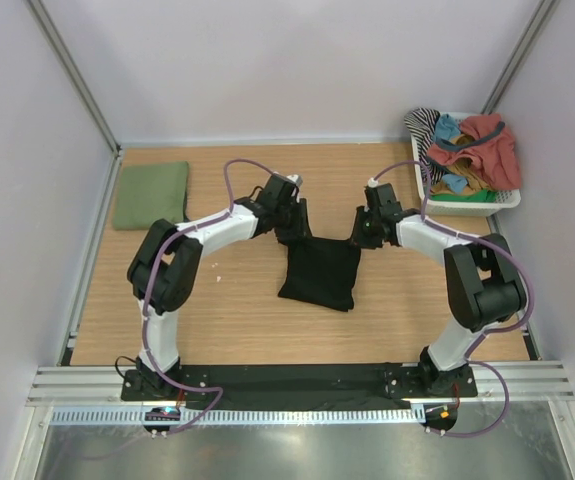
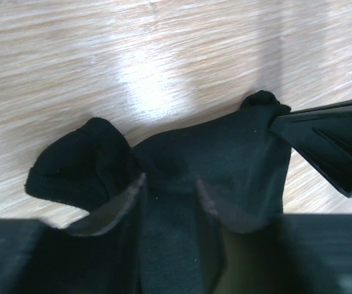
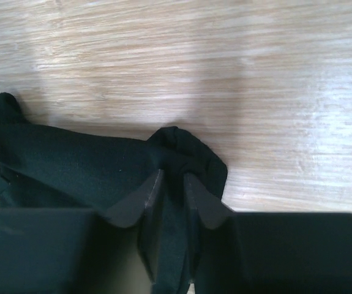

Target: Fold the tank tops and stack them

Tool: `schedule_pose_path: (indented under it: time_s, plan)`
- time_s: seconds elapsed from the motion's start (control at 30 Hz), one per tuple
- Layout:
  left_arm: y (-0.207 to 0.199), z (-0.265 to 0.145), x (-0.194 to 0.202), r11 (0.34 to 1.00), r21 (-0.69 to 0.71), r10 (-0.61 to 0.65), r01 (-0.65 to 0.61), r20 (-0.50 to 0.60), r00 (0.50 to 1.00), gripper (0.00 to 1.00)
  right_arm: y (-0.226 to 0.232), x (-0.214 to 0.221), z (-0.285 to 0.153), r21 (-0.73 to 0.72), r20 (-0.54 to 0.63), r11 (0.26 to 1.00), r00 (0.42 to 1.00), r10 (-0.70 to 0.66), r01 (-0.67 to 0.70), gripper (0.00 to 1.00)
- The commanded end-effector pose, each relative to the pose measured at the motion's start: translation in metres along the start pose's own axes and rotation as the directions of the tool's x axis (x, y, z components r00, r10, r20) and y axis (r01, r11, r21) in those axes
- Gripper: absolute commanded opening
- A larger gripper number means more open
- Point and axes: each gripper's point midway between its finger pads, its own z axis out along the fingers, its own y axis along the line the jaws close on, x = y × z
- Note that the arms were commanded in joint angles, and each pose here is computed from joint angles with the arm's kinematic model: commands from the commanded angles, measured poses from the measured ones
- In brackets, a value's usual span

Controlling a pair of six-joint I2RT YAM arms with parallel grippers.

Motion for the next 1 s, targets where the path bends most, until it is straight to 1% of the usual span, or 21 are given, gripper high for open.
schedule_pose_path:
  time_s: [0.0,0.03,0.07,0.1,0.13,0.17,0.23,0.33,0.4,0.47,0.53,0.57,0.7,0.73,0.77,0.8,0.83,0.9,0.97]
  plan:
    - [-0.004,0.004,-0.014,1.000,0.010,-0.010,0.010,0.020,1.000,0.34,0.018,-0.023,0.000,-0.072,0.054,0.997,0.998,-0.009,0.013,0.19]
    - [-0.005,0.005,-0.014,1.000,0.012,-0.014,0.014,0.020,1.000,0.31,0.018,-0.023,0.000,-0.075,0.053,0.997,0.999,-0.012,0.016,0.15]
    - [-0.005,0.006,-0.015,1.000,0.013,-0.014,0.014,0.020,1.000,0.24,0.020,-0.024,0.000,-0.080,0.054,0.997,0.998,-0.013,0.017,0.10]
    - [-0.006,0.006,-0.016,1.000,0.014,-0.014,0.014,0.021,1.000,0.19,0.019,-0.023,0.001,-0.079,0.048,0.997,0.999,-0.011,0.015,0.04]
    - [-0.005,0.007,-0.015,1.000,0.009,-0.013,0.013,0.019,1.000,0.14,0.023,-0.023,-0.001,-0.100,0.045,0.995,0.999,-0.012,0.017,0.01]
    - [-0.003,0.006,-0.015,1.000,0.000,-0.010,0.010,0.016,1.000,0.00,0.024,-0.021,-0.002,-0.108,0.043,0.994,0.999,-0.014,0.019,0.01]
    - [-0.004,0.002,-0.017,1.000,-0.010,-0.006,0.006,0.022,1.000,0.00,0.029,-0.025,-0.009,-0.132,0.066,0.991,0.998,-0.015,0.023,0.01]
    - [-0.001,-0.018,-0.025,0.999,-0.050,0.006,-0.003,0.057,0.998,0.00,0.031,-0.027,-0.020,-0.143,0.090,0.989,0.996,-0.020,0.033,0.01]
    - [-0.003,-0.037,-0.030,0.998,-0.062,0.014,-0.009,0.088,0.996,0.00,0.033,-0.028,-0.034,-0.155,0.113,0.987,0.993,-0.024,0.041,0.01]
    - [-0.009,-0.057,-0.033,0.999,-0.049,0.018,-0.012,0.111,0.994,0.00,0.035,-0.030,-0.049,-0.170,0.147,0.984,0.989,-0.028,0.053,0.01]
    - [-0.012,-0.069,-0.031,0.999,-0.038,0.016,-0.011,0.117,0.993,0.00,0.034,-0.027,-0.059,-0.176,0.162,0.982,0.986,-0.034,0.062,0.01]
    - [-0.017,-0.084,-0.033,1.000,-0.024,0.014,-0.011,0.141,0.990,0.00,0.038,-0.031,-0.070,-0.191,0.190,0.979,0.981,-0.034,0.071,0.01]
    - [-0.019,-0.109,-0.034,1.000,-0.016,0.014,-0.011,0.187,0.982,0.00,0.041,-0.032,-0.093,-0.214,0.234,0.972,0.971,-0.041,0.093,0.01]
    - [-0.019,-0.110,-0.036,1.000,-0.016,0.011,-0.008,0.200,0.980,0.07,0.041,-0.033,-0.096,-0.213,0.241,0.973,0.970,-0.041,0.094,0.01]
    - [-0.018,-0.109,-0.036,1.000,-0.020,0.014,-0.011,0.198,0.980,0.19,0.039,-0.032,-0.096,-0.205,0.236,0.974,0.971,-0.048,0.098,0.01]
    - [-0.014,-0.100,-0.032,0.999,-0.034,0.012,-0.006,0.172,0.985,0.30,0.039,-0.033,-0.096,-0.201,0.237,0.975,0.970,-0.048,0.097,0.01]
    - [-0.013,-0.096,-0.029,0.999,-0.038,0.011,-0.006,0.151,0.988,0.47,0.037,-0.032,-0.094,-0.193,0.231,0.977,0.972,-0.048,0.094,0.01]
    - [-0.017,-0.082,-0.025,1.000,-0.013,0.005,-0.004,0.106,0.994,0.54,0.034,-0.030,-0.087,-0.177,0.211,0.980,0.976,-0.050,0.088,0.01]
    - [-0.023,-0.072,-0.025,1.000,0.018,-0.008,0.007,0.091,0.996,0.57,0.032,-0.029,-0.082,-0.167,0.204,0.982,0.978,-0.051,0.086,0.01]
